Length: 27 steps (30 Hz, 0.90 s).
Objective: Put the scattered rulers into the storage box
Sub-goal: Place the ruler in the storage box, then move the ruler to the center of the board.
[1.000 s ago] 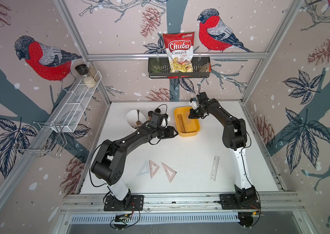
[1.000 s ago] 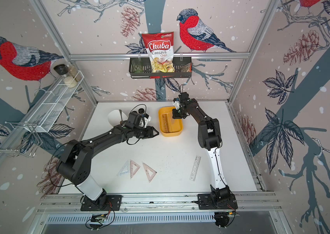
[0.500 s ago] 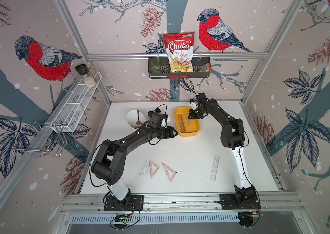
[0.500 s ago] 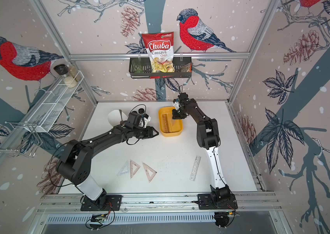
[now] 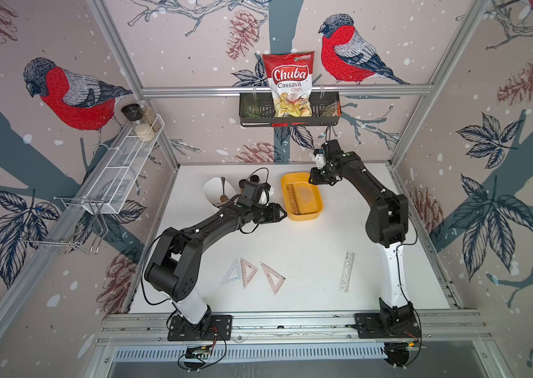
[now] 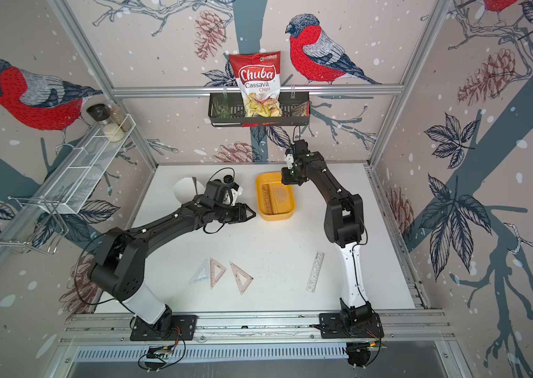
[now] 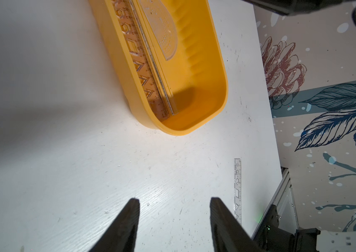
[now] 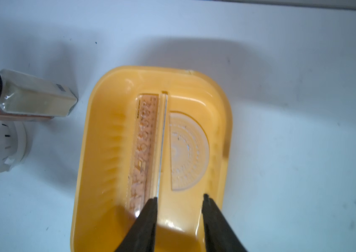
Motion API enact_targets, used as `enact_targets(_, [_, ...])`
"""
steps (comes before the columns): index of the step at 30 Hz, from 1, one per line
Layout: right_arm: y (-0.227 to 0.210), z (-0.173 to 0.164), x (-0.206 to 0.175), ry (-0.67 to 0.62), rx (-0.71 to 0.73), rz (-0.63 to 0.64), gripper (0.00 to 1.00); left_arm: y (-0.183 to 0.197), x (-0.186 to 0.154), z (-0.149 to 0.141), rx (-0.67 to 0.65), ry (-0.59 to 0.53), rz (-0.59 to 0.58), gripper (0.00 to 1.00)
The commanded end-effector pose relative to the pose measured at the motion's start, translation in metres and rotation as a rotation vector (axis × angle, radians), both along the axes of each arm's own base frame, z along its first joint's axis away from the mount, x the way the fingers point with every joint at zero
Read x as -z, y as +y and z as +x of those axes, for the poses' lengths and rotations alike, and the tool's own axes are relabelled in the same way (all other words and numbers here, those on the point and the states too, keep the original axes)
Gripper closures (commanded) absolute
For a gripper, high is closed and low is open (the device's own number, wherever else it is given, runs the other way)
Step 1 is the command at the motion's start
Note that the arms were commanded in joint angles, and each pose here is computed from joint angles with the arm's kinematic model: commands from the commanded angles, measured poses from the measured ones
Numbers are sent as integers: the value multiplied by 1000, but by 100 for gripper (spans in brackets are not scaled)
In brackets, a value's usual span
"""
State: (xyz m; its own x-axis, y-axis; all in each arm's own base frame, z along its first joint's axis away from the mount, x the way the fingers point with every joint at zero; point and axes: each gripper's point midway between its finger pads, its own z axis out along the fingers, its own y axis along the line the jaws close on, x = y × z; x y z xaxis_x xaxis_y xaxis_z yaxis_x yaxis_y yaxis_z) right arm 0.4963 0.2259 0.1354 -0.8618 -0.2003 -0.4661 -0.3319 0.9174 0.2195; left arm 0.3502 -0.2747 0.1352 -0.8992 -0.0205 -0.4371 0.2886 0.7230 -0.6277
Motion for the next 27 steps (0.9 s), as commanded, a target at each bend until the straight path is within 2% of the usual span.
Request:
enact_targets(1, [-38, -29, -22, -66, 218, -57, 56, -7, -9, -7, -6, -33, 18, 44])
enact_targets(5, [-83, -110, -14, -51, 388, -114, 52, -24, -6, -36, 23, -53, 59, 43])
enact_targets(8, [-99, -180, 12, -1, 440, -118, 50, -39, -2, -58, 58, -63, 54, 41])
enact_targets(10, [-111, -221, 33, 45, 481, -112, 49, -43, 12, -75, 73, -40, 54, 39])
enact_targets(11, [-117, -239, 42, 62, 510, -105, 47, -46, 16, -82, 83, -34, 48, 39])
enact_targets(13, [-128, -268, 60, 78, 579, -112, 36, -52, 22, -92, 104, -25, 46, 38])
enact_targets(14, [-131, -280, 68, 85, 598, -113, 36, -54, 27, -97, 114, -17, 53, 38])
enact_targets(18, [-131, -304, 81, 103, 634, -83, 34, -57, 33, -103, 125, -10, 65, 37])
enact_targets(23, [-123, -317, 101, 148, 635, -21, 34, -55, 34, -103, 125, -20, 80, 37])
enact_targets(27, [-121, -326, 118, 181, 620, -70, 34, -54, 37, -102, 129, -22, 96, 36])
